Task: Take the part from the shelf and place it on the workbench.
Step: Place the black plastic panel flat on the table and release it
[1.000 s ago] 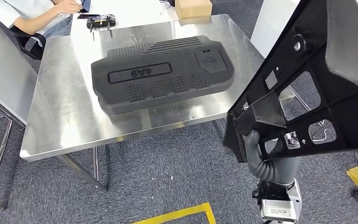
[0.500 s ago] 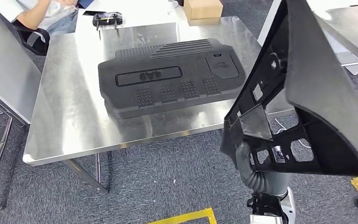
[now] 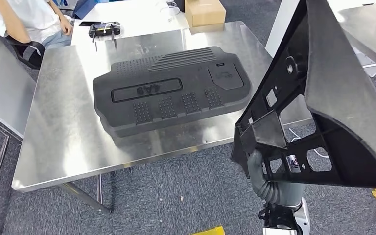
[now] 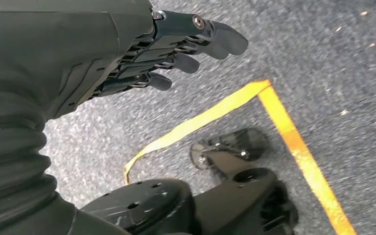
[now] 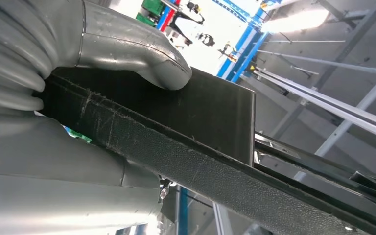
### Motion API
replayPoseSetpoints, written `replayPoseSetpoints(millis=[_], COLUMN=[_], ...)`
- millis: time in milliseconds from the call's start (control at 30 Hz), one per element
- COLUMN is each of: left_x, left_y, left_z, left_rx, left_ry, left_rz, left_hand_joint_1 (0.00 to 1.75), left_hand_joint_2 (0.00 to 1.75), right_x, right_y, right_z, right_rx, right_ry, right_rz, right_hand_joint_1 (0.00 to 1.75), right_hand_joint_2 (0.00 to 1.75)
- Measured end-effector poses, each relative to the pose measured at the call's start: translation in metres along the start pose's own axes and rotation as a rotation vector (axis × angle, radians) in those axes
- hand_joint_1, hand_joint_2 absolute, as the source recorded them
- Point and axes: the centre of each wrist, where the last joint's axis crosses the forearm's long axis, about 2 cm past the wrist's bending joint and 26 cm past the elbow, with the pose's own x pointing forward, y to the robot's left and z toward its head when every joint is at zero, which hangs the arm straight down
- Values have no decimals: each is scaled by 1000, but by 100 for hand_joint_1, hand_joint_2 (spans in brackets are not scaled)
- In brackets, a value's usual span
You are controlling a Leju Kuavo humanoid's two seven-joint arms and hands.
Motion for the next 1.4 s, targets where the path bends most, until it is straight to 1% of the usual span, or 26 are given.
replayPoseSetpoints(millis=[267, 500, 1400], left_x=[2, 3, 4], left_y=[0, -1, -3], left_z=[-1, -1, -1], left_rx=[-4, -8, -10], left_ry=[-7, -4, -4], left_rz=[-8, -9, -12], left_hand_joint_1=[0, 0, 0], left_hand_joint_2=[175, 175, 175], right_x=[-3, -4, -5], right_y=[-2, -3, -2], right_z=[-11, -14, -16], right_rx=[-1, 5, 22], right_ry=[-32, -41, -62], right_rz=[20, 37, 79], right_hand_joint_1=[175, 175, 175], right_hand_joint_2=[175, 175, 175])
